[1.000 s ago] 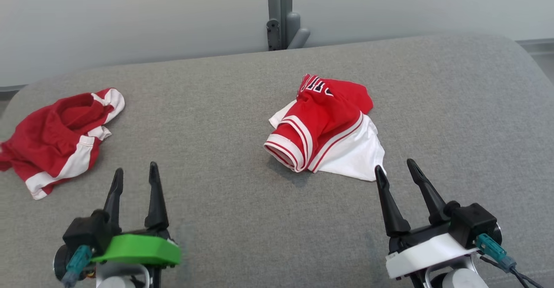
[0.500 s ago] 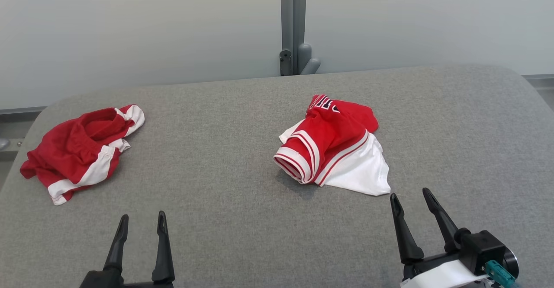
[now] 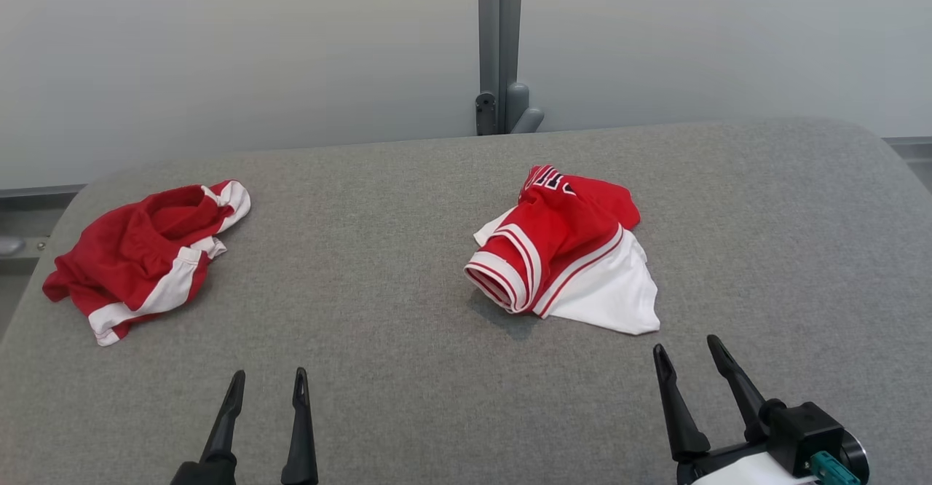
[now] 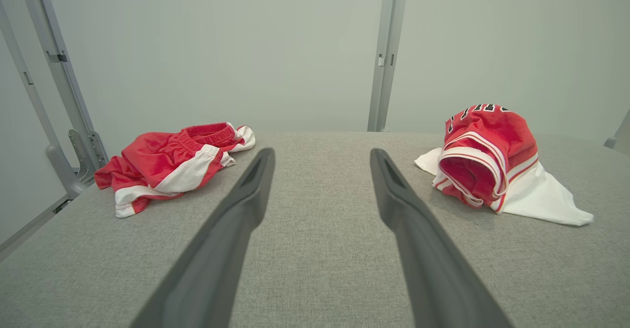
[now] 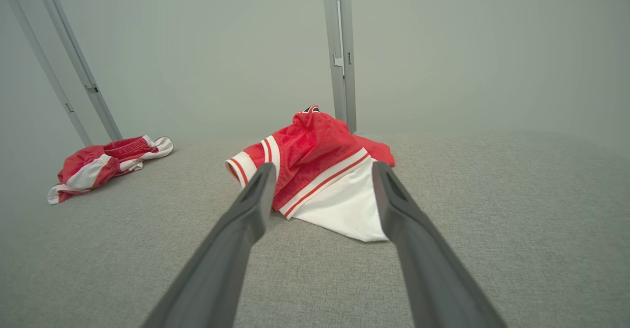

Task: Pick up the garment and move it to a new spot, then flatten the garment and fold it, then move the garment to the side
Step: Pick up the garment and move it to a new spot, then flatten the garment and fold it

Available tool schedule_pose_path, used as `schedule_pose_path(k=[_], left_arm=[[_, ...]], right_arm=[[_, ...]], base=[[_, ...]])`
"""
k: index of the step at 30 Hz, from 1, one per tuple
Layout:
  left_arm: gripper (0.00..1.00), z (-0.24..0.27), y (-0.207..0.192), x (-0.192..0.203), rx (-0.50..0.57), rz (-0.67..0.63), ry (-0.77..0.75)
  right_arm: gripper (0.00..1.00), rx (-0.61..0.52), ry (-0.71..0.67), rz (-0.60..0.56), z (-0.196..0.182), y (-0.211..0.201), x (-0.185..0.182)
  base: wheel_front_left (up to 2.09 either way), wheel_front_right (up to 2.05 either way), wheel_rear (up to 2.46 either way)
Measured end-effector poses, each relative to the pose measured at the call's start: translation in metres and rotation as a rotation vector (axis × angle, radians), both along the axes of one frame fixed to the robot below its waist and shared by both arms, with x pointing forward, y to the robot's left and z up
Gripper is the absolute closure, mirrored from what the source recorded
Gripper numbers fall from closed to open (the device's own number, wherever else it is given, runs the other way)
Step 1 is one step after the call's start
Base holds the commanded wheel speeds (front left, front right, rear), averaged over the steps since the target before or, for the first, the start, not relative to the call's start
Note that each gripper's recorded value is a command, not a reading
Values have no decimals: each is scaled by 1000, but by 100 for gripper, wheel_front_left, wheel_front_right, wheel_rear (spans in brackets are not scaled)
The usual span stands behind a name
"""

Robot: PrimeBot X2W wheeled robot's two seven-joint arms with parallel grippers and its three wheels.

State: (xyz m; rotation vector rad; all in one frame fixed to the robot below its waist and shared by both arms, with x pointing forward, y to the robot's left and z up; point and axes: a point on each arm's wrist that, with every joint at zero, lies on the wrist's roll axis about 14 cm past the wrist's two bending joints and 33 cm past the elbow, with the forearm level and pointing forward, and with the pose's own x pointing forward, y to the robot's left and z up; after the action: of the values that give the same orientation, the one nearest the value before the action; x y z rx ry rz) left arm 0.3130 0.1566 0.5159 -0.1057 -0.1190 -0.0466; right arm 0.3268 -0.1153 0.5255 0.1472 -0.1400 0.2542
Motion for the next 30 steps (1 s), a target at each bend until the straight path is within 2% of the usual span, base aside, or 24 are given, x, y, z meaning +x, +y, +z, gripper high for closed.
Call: schedule_pose_path(k=[25, 30], left_arm=[[0, -5, -6, -3, -4, -3, 18], [0, -22, -20, -4, -47, -64, 73]], right_arm=[[0, 8, 9, 13, -2, 4, -1], [0, 12, 14, 11, -4, 4, -1]], base=[[0, 0, 0], [0, 0, 0]])
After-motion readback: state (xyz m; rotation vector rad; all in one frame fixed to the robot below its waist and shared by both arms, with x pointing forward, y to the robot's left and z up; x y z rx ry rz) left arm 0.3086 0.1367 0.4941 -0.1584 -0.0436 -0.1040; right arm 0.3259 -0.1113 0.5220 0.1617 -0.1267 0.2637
